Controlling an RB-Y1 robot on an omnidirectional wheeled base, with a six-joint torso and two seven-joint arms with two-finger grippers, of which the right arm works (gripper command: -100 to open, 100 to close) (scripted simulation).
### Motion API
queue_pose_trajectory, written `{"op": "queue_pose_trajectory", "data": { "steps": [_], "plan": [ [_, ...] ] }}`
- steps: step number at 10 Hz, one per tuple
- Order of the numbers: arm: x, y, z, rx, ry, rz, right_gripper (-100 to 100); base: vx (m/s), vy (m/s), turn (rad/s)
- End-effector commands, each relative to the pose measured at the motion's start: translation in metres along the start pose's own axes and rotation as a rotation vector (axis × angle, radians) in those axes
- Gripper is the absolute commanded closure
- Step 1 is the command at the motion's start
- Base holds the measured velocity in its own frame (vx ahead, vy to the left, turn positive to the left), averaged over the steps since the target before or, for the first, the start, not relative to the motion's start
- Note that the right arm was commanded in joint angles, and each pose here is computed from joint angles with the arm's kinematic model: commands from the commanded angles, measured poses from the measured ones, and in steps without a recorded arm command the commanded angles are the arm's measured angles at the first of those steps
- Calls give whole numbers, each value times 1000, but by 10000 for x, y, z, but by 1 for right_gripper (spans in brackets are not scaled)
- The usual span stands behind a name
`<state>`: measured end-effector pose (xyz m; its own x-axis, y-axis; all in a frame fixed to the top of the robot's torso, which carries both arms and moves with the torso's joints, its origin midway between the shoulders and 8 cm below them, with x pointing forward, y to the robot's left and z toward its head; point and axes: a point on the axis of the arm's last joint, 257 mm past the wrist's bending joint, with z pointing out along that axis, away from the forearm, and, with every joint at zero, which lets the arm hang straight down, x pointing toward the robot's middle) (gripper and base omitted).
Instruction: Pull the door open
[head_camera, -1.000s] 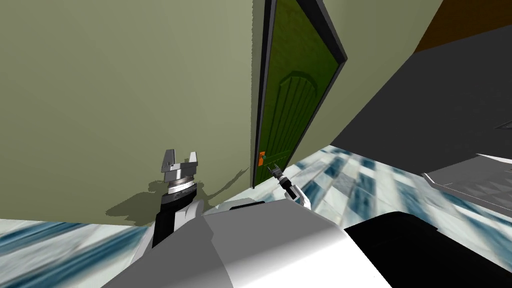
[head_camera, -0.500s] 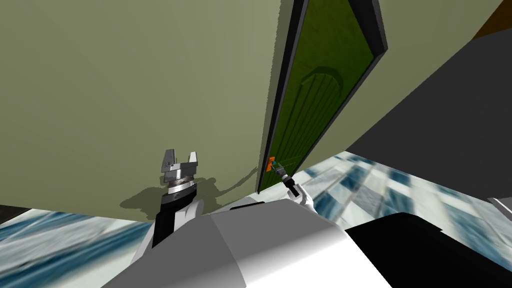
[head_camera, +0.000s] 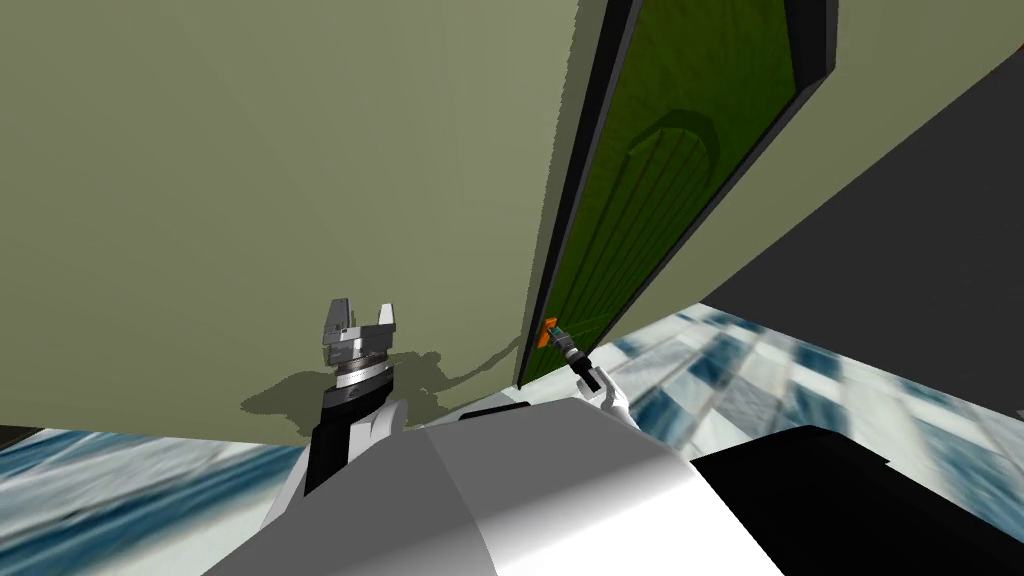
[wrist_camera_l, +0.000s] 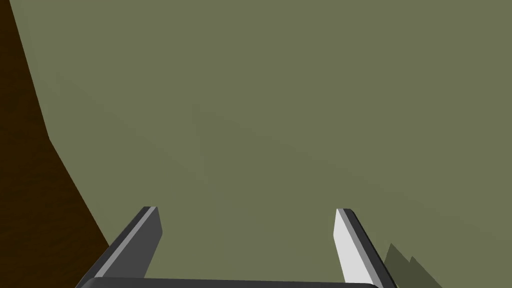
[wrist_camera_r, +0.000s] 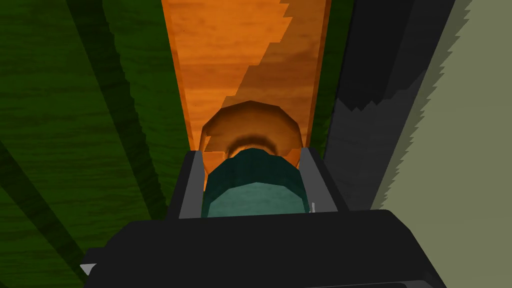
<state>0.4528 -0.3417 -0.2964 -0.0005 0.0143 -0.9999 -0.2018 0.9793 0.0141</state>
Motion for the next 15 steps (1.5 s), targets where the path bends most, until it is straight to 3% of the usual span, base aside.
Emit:
{"op": "queue_pose_trajectory", "data": {
  "steps": [1, 3, 6, 15],
  "plan": [
    [11, 18, -5, -3, 1, 3, 100, -20, -7, 3],
    [11, 18, -5, -3, 1, 3, 100, -6, 0, -4],
    [-45, 18, 7, 13, -25, 115, 100, -84, -65, 121],
    [-259, 48, 55, 45, -135, 542, 100, -99, -72, 134]
  ]
}}
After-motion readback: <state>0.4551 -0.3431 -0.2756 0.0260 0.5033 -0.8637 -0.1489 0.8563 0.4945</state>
